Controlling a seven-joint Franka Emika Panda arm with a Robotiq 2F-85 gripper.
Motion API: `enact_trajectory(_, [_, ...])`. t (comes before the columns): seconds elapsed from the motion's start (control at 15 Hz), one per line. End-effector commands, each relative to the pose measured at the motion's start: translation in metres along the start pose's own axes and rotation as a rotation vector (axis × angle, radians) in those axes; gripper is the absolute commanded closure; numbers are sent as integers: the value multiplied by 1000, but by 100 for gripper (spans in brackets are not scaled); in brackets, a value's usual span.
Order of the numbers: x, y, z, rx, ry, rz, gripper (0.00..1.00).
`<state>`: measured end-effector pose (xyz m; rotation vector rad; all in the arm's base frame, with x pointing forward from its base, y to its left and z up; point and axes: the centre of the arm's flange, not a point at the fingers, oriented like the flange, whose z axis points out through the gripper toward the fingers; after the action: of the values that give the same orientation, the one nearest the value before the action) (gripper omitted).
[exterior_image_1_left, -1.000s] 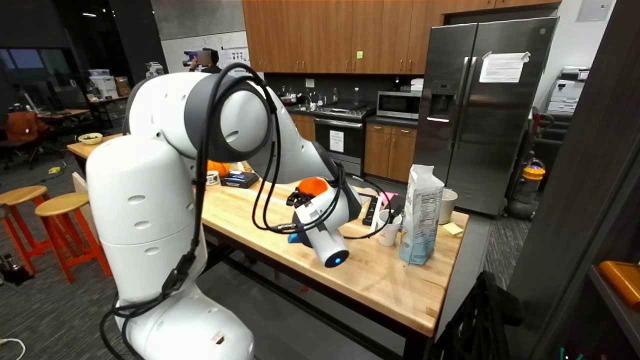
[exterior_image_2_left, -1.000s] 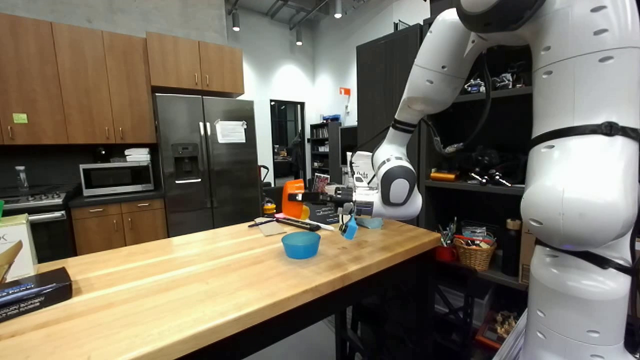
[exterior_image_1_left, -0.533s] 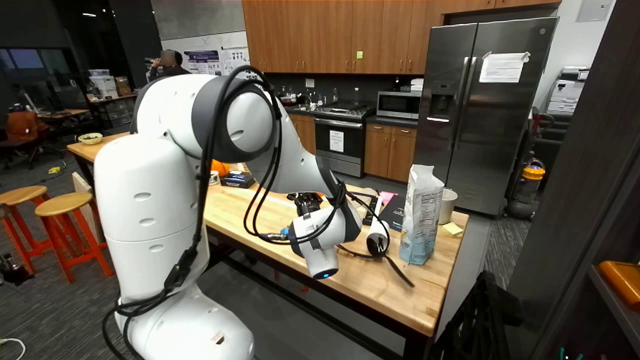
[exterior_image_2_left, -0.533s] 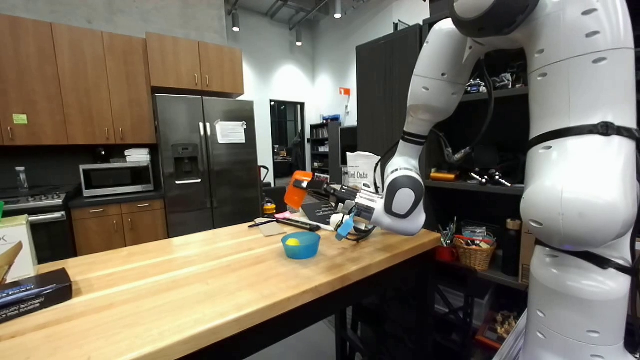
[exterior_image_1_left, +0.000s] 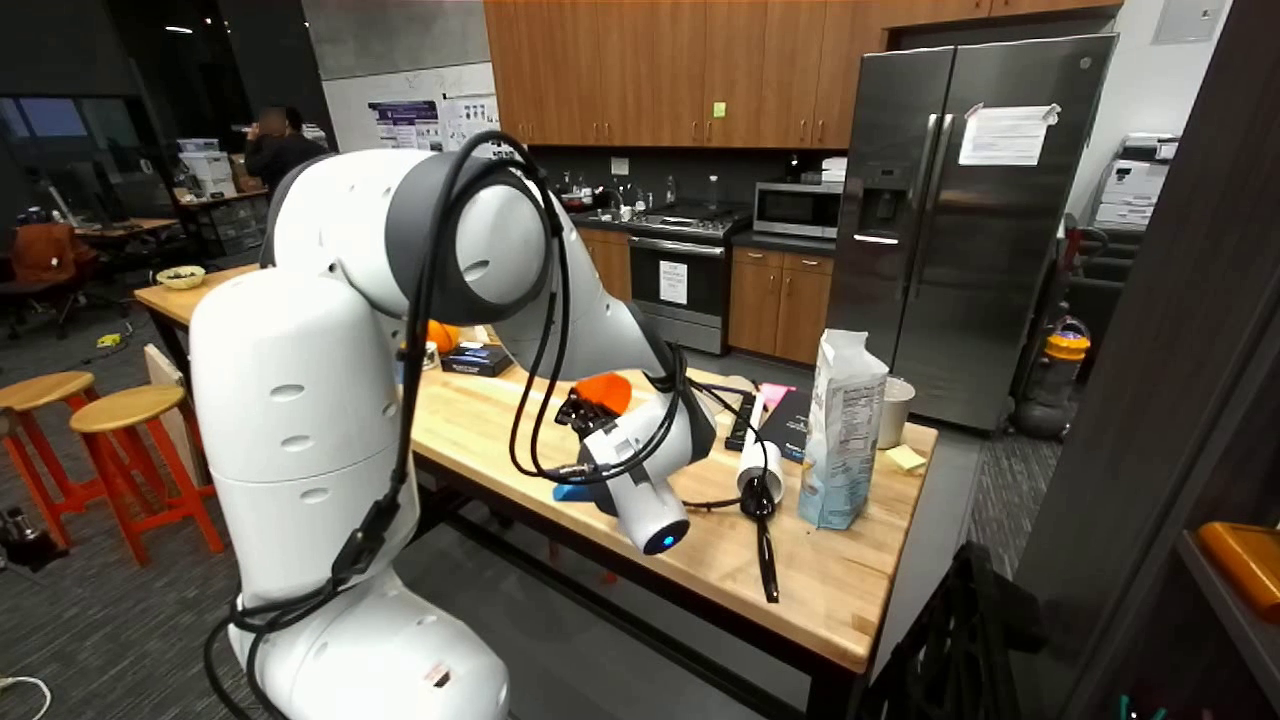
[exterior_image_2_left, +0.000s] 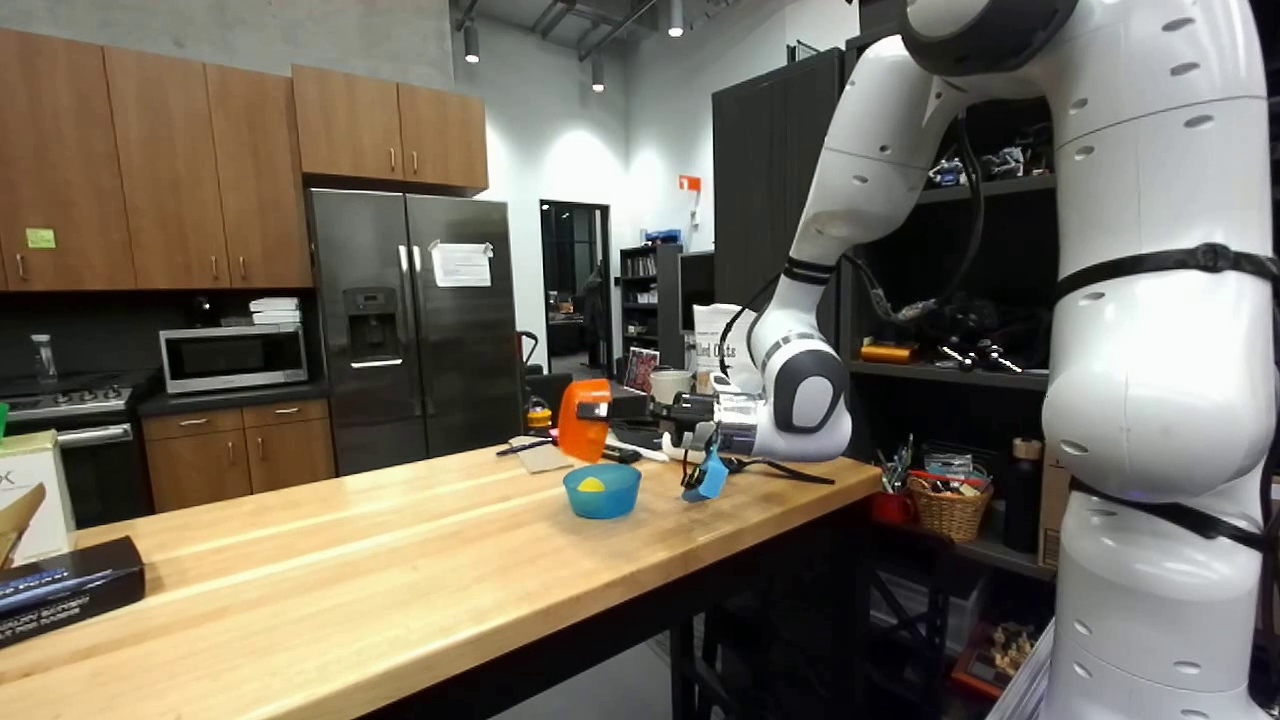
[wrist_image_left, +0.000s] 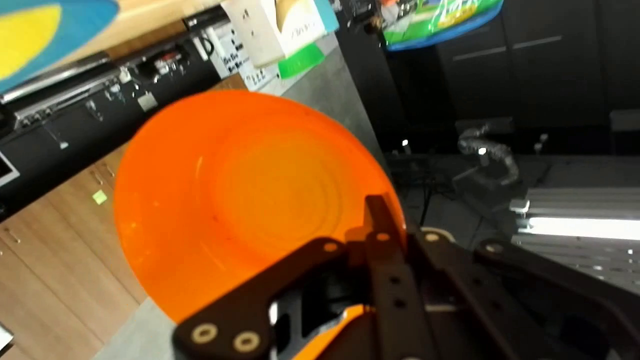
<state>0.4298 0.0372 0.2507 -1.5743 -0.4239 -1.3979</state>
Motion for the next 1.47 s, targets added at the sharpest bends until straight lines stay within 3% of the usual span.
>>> enact_trajectory(0.0, [14,-11,4,13,-201,-62,99])
enact_trajectory(0.33, [31,-23,18,89,-461,-200,99])
enact_trajectory(0.93, [64,-41,72,367,-848,-375,99])
enact_trajectory(1.13, [67,-37,83,420,-913,-449,99])
enact_trajectory(1.4, [68,-27,98,473,-928,-528,99])
